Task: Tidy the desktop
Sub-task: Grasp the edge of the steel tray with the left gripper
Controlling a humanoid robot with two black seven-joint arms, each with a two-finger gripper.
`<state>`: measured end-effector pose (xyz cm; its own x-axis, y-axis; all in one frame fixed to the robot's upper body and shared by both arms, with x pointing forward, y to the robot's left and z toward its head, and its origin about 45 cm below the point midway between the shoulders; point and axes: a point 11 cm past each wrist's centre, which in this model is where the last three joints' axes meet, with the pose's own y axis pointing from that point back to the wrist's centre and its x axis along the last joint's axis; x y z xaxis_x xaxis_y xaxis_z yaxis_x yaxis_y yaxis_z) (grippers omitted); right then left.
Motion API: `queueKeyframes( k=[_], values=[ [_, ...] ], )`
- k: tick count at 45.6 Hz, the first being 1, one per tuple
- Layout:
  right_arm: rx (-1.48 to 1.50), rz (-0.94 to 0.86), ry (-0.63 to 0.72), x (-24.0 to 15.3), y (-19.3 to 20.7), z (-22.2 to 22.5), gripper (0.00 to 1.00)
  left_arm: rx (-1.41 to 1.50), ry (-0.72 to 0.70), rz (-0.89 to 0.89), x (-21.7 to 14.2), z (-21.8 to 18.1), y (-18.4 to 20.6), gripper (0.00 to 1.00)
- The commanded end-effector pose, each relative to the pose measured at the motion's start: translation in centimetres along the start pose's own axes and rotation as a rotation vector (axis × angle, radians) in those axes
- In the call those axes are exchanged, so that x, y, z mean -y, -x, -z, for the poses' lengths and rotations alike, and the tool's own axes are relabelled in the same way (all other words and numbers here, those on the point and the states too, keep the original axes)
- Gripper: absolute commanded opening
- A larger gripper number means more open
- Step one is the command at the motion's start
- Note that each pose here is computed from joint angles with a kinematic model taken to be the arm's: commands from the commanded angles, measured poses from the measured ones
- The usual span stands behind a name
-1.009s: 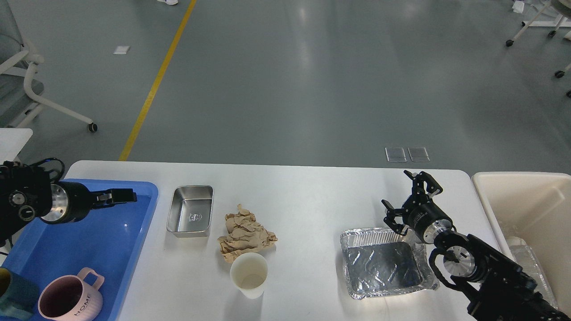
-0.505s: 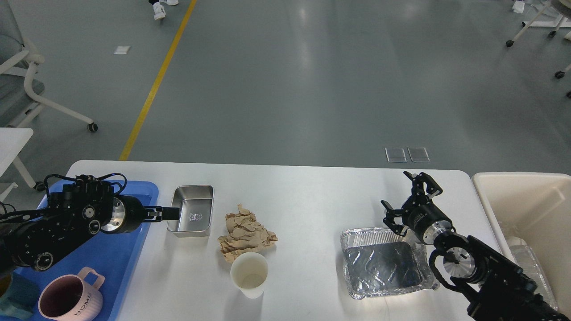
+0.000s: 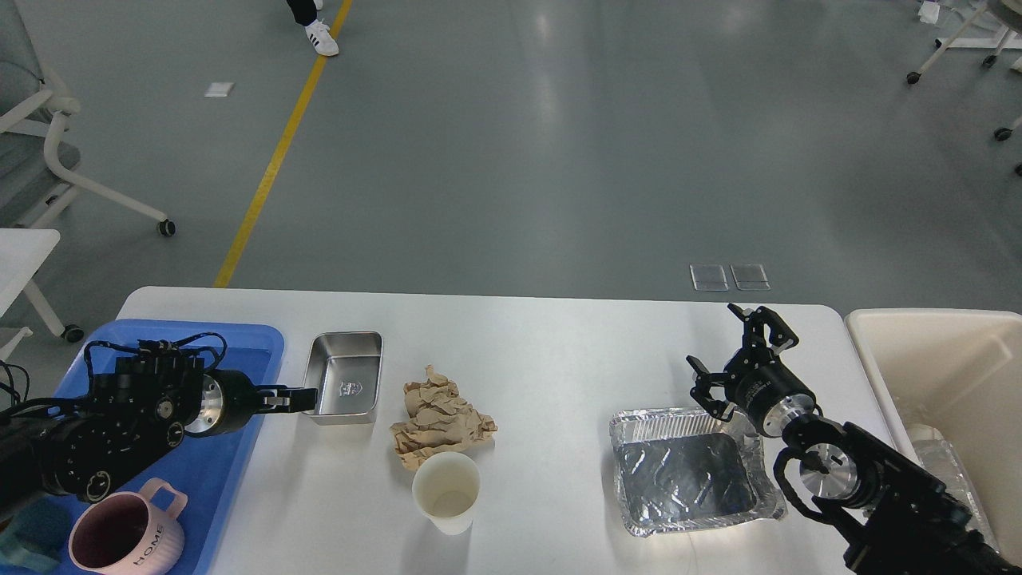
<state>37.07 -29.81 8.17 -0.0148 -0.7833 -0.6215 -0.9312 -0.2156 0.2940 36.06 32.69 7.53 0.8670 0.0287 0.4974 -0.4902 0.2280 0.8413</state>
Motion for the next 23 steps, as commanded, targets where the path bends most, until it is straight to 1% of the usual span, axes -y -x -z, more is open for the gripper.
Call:
queueKeyframes(
  k=[1,6,11,23],
  values=[
    [0.001,-0.002,-0.005,-0.09,-0.10,0.23,1.00,-0.001,0.013,-0.001,0.21,-0.15,0.10,0.67],
    [0.004,-0.002,-0.008,-0.11,-0.12,0.30,1.00,-0.007,0.010,-0.001,0.44,-0.04,0.03,0.52],
    [0.003,-0.003,-0.009,-0.17,-0.20,0.34,1.00,-0.008,0.017,0.001,0.59,-0.12,0.11,0.33],
    [0.005,-0.002,-0.007,-0.36,-0.29,0.26,1.00,-0.014,0.034,0.003,0.78,-0.19,0.18,0.20]
  ],
)
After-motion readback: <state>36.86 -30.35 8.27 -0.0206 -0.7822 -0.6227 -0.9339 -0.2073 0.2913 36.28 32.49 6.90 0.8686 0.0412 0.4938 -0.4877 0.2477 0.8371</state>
